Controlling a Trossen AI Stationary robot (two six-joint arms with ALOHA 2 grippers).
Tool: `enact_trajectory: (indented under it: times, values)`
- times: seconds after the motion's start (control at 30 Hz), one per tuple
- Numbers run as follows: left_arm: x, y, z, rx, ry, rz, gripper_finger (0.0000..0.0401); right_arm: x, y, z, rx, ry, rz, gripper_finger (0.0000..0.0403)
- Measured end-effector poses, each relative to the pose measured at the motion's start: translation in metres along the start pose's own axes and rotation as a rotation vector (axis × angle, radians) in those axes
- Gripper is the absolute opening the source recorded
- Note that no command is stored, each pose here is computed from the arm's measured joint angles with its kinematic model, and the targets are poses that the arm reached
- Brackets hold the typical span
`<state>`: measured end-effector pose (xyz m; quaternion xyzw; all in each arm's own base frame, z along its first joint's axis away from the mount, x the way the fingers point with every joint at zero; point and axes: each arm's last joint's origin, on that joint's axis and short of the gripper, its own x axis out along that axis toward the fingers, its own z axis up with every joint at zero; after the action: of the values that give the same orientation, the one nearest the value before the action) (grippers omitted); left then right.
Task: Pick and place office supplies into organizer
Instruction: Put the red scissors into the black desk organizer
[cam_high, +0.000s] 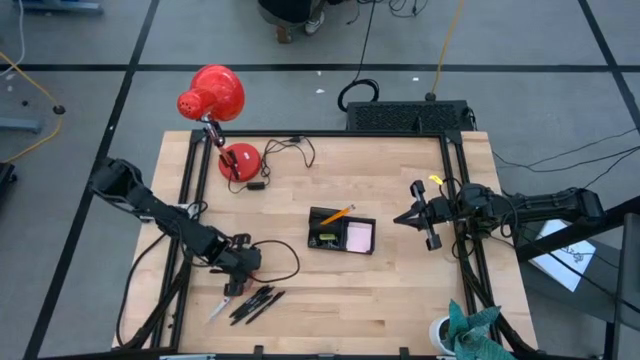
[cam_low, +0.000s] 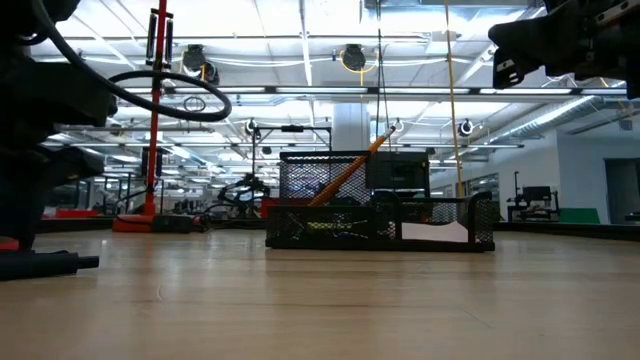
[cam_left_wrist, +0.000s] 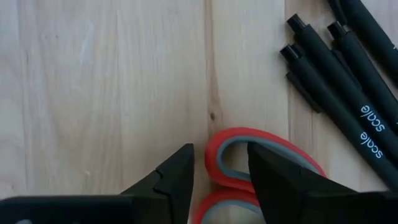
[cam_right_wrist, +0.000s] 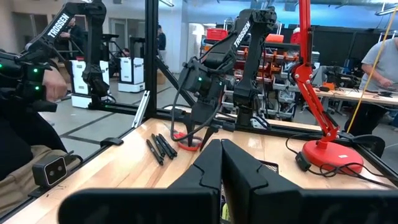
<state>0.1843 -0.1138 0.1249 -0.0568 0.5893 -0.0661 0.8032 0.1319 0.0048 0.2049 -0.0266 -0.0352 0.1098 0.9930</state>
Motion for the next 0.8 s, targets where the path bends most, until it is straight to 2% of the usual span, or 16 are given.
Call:
enact_trajectory:
  times: [0.1,0.23,0.3,0.47,0.57,0.8]
  values:
    - [0.0,-0.003,0.0,0.035,-0.014,-0.008,0.012,0.0,0.0,0.0,0.0,-0.002,0.0,0.0]
    - [0.001,-0.006,0.0,0.045,-0.024,-0.032,0.0042,0.0,0.0,0.0,0.0,-0.002,0.0,0.0]
    - [0.001,-0.007,0.001,0.034,-0.028,-0.054,0.0016,0.0,0.0,0.0,0.0,-0.002,0.0,0.0]
    - [0.001,-0.015,0.003,0.111,-0.09,-0.077,0.0018,0.0,0.0,0.0,0.0,-0.002,0.0,0.0]
    - [-0.001,-0.019,0.003,0.156,-0.116,-0.039,0.0004,0.0,0.0,0.0,0.0,-0.002,0.0,0.0]
    - [-0.008,-0.024,0.007,0.189,-0.095,0.043,0.0001,0.0,0.0,0.001,-0.002,-0.009,0.0,0.0]
